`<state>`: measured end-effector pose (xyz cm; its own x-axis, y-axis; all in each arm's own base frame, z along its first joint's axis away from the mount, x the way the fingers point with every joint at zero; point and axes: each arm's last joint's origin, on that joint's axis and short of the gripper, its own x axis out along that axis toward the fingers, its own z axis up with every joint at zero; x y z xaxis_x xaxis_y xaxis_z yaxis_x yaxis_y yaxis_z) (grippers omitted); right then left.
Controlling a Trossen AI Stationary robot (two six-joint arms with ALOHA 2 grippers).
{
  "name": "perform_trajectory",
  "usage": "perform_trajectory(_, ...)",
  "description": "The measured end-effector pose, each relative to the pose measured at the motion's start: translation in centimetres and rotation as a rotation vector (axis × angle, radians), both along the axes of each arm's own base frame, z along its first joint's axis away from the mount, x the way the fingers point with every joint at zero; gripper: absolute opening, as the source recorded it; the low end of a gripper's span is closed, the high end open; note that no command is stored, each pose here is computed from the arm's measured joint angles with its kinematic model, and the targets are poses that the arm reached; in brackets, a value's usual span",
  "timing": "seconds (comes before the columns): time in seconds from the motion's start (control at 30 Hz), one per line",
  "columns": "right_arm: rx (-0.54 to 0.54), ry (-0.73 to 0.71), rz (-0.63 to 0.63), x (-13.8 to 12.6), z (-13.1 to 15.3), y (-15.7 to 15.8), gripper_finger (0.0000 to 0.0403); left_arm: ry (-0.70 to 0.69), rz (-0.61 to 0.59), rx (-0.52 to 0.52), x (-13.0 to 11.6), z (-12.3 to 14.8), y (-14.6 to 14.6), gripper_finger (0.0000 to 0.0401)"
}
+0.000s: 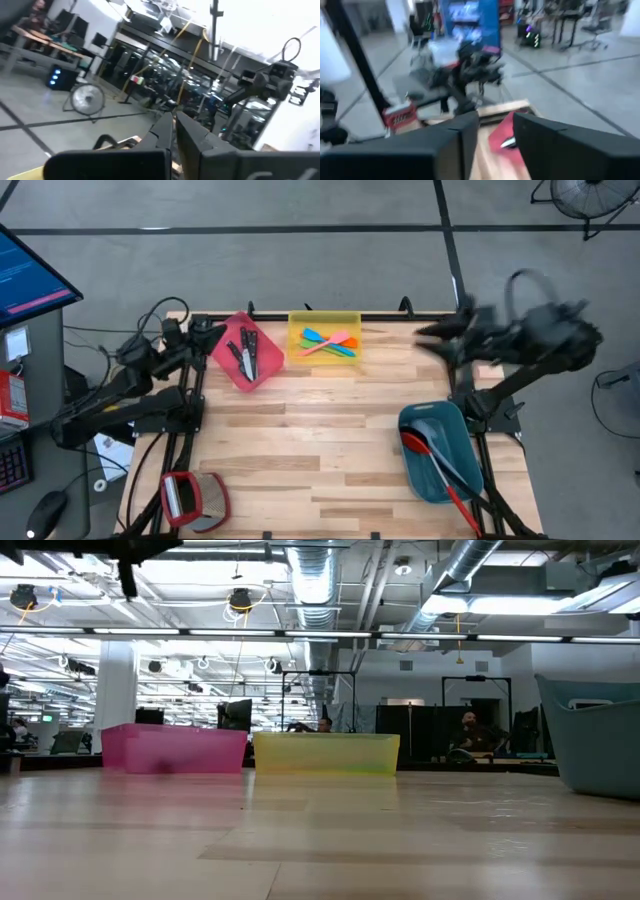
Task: Pick & Place Kitchen Items
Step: Return to Home Position
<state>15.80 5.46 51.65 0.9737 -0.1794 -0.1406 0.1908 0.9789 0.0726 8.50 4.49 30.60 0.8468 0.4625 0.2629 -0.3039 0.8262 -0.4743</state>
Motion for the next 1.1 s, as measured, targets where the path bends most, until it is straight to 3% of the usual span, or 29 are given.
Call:
perform_trajectory(0.13,0.014,-0.06,-0.008,-4.2,-0.4,-2.0,0.0064,0.043,0.065,-0.008,-0.7,-0.5,-0.2,0.0)
perform_trajectory(0.27,0.053,-0.071,-0.009,-6.4,-3.8,-3.0,0.0009,0.094,0.111,0.006,-1.0,-0.9,-0.2,0.0)
perform_trajectory(0.7,0.23,-0.423,-0.004,-11.6,-16.7,-5.3,0.0002,0.154,0.062,0.107,-0.7,-1.0,-0.6,0.0)
perform_trajectory(0.83,0.257,-0.482,-0.003,-12.6,-19.7,-5.8,0.0002,0.185,0.017,0.098,0.1,-2.8,-0.7,0.0)
perform_trajectory(0.93,0.266,-0.505,-0.009,-12.6,-20.8,-5.8,0.0001,0.186,-0.026,0.078,1.0,-5.2,-0.7,0.0)
perform_trajectory(1.1,0.192,-0.439,-0.021,-12.2,-21.3,-5.7,0.0001,0.175,-0.075,0.076,1.5,-7.9,-1.0,0.0)
